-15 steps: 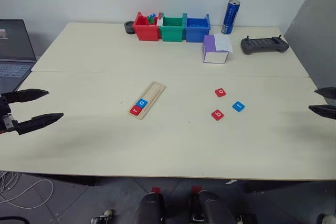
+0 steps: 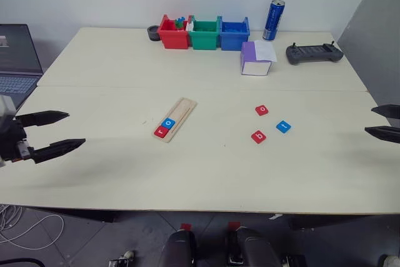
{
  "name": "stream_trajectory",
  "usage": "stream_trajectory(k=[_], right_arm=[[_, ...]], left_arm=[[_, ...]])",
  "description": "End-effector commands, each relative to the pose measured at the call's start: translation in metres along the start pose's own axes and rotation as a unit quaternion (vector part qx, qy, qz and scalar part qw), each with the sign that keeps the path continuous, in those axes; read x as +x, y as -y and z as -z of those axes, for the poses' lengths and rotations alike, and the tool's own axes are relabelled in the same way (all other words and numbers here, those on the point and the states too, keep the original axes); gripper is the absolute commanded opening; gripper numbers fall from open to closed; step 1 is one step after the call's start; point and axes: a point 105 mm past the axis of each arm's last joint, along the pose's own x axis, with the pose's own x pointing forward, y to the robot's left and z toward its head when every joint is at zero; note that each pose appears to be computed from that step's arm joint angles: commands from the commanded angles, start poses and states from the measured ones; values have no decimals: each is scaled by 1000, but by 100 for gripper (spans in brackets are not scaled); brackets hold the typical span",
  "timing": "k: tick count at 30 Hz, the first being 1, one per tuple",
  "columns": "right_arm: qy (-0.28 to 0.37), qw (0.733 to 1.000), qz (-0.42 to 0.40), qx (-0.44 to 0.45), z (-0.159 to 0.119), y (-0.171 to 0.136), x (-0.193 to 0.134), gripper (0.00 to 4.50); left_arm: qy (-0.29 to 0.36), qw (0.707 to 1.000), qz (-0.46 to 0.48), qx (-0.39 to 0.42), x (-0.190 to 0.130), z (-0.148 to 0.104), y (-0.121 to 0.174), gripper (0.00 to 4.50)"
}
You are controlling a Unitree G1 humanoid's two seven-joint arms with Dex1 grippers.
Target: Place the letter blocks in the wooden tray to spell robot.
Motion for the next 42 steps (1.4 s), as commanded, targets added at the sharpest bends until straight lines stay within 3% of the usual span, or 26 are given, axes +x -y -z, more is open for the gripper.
stream_trajectory(k=[1,7,11,18,42], right_arm=[[8,998,-63,-27,-10,-20,23,445],[21,982,-173,-71,-24,-79,84,445],[56,978,-178,-94,-38,-98,120,445],[92,967,-217,-96,-46,-136,163,445],[97,968,-216,-83,-38,-148,168,445]], left_arm=[[48,997,-47,36,22,-10,1,450],[67,994,-80,12,69,15,37,450],[63,994,-89,-19,99,32,59,450],[57,990,-117,-60,138,44,67,450],[46,983,-150,-91,177,52,58,450]])
